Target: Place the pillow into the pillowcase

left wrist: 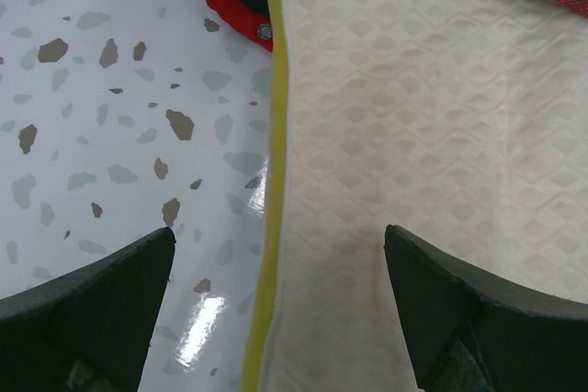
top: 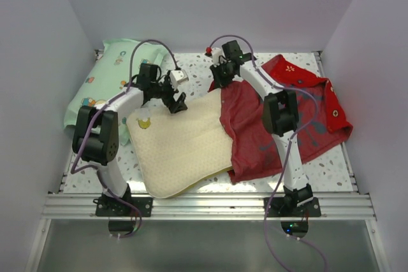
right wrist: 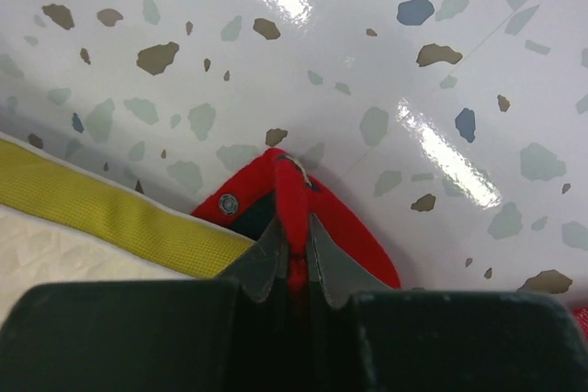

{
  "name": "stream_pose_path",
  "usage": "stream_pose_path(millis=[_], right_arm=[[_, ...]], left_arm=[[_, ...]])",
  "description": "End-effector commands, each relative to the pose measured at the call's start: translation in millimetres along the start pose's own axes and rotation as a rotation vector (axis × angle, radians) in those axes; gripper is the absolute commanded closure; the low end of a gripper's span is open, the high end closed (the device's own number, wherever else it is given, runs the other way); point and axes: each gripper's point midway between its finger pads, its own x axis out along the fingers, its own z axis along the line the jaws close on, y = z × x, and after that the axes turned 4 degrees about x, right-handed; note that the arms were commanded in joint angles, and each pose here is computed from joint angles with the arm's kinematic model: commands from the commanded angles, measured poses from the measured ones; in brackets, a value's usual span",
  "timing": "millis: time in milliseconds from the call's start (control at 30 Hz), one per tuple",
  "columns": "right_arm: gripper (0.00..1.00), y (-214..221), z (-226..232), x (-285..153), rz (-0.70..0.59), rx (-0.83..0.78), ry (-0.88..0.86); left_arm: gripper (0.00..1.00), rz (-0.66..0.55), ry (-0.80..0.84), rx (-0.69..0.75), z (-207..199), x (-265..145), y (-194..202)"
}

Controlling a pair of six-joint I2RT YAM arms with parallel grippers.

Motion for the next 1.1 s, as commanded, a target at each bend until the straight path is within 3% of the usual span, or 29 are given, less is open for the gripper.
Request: stream_pose_path(millis=[0, 167, 300, 433, 533, 567, 633, 667, 700, 767, 800, 867, 1067], right_arm=[[1.0, -54, 30, -60, -0.149, 0.009, -0.063], [1.0, -54, 39, -64, -0.149, 0.035, -0.1], [1.0, -52, 55, -69, -0.144, 0.045, -0.152], [1.0, -50, 79, -76, -0.138, 0.028, -0.19], [1.0, -52, 94, -85, -0.148, 0.025, -0.209], [1.0, -53, 102, -88, -0.15, 0.019, -0.218], [1.0, -54, 113, -98, -0.159, 0.029, -0.233], [1.0, -55, 125, -100, -0.163, 0.022, -0.258], [1.0, -59, 132, -110, -0.182, 0.019, -0.264], [1.0, -61, 154, -109, -0.205, 0.064, -0.308], [1.0, -68, 165, -121, -0.239, 0.066, -0.323], [1.0, -70, 187, -118, -0.263, 0.103, -0.361], [1.0, -85, 222, -110, -0.284, 0.204, -0.41]], left_arm=[[0.0, -0.074, -0.028, 0.022, 26, 5, -21], [0.0, -0.007, 0.076, -0.082, 20, 33, 9], [0.0, -0.072, 0.254, -0.148, -15, 41, 5], [0.02, -0.092, 0.421, -0.11, -65, 47, -3], [0.43, -0.078, 0.517, -0.11, -91, 47, -8], [0.72, -0.087, 0.529, -0.112, -94, 46, -11], [0.95, -0.142, 0.537, -0.102, -99, 34, -33], [1.0, -0.192, 0.515, -0.048, -94, 31, -48], [1.0, -0.206, 0.52, -0.084, -102, 26, -54], [1.0, -0.347, 0.45, 0.051, -95, 5, -102], [1.0, -0.373, 0.447, 0.014, -99, -4, -115], [1.0, -0.47, 0.399, 0.097, -103, -25, -145], [1.0, -0.495, 0.307, 0.132, -106, -49, -161]])
